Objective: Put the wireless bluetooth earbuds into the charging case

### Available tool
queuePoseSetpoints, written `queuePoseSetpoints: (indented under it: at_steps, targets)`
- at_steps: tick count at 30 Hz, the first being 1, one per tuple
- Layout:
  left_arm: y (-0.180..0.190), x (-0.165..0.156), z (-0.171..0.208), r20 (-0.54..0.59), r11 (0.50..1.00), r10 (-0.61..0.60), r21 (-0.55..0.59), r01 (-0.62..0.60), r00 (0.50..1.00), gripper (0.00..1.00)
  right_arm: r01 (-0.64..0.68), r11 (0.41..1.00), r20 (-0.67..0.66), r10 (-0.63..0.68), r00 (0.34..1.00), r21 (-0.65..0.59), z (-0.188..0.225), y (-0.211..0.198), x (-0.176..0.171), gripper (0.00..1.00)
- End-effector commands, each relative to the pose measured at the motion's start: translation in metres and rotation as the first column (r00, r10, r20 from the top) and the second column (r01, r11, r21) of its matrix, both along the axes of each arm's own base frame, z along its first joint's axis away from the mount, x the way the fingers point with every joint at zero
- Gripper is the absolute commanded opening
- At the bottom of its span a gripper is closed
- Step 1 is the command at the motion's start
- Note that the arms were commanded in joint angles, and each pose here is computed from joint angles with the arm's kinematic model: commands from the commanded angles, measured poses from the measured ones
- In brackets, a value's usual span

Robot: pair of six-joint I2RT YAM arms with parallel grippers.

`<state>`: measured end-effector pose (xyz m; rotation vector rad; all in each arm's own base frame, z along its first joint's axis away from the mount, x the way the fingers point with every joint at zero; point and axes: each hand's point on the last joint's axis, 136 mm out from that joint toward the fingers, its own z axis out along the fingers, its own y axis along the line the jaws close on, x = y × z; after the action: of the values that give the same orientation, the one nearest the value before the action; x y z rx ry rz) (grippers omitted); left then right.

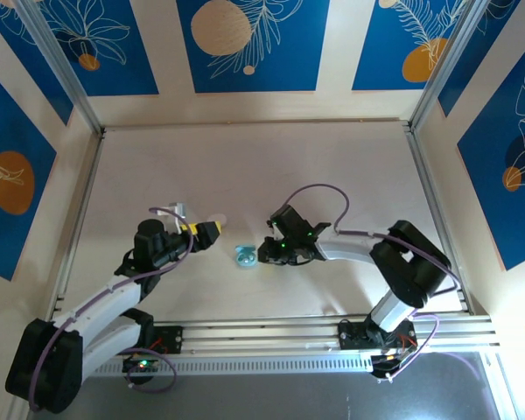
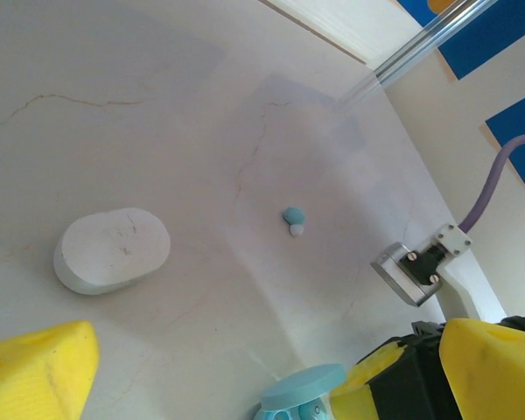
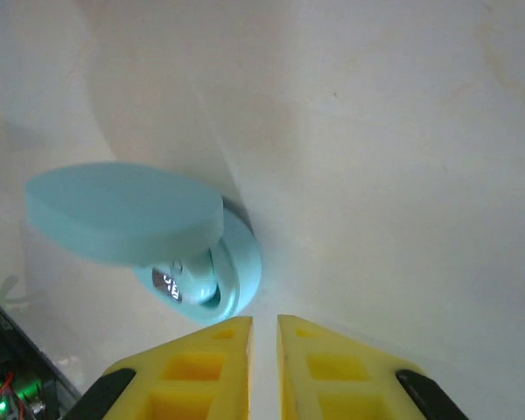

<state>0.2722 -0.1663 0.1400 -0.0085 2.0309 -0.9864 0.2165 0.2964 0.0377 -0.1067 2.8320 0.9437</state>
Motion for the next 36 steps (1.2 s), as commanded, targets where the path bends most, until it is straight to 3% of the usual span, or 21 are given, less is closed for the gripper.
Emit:
queuePoseSetpoints:
  at_steps: [1,6,14,18,27,36]
  targets:
    - [-0.012,-0.005,0.022,0.090,0.998,-0.059,0.008,0.058,0.994,1.00,0.018,1.000,0.021,-0.018,1.000,0.007,0.019,-0.010,-0.007,0.16]
    - [-0.030,-0.022,0.044,0.203,0.990,-0.140,0.047,0.133,0.969,1.00,0.030,0.999,0.108,-0.033,0.994,0.030,0.060,-0.025,-0.009,0.30]
    - [-0.049,-0.067,0.088,0.442,0.969,-0.246,0.087,0.232,0.863,1.00,0.048,0.995,0.225,-0.066,0.972,0.085,0.127,-0.052,-0.009,0.57]
    - [-0.050,-0.074,0.092,0.479,0.966,-0.257,0.106,0.236,0.840,1.00,0.060,0.993,0.238,-0.082,0.968,0.098,0.137,-0.063,-0.005,0.61]
    - [-0.060,-0.047,0.052,0.317,0.966,-0.240,0.172,0.194,0.917,1.00,0.083,0.989,0.176,-0.104,0.979,0.123,0.121,-0.061,0.033,0.70]
    - [-0.073,-0.026,0.021,0.132,0.964,-0.240,0.148,0.221,0.962,1.00,0.074,0.990,0.092,-0.085,0.992,0.118,0.082,-0.041,0.094,0.81]
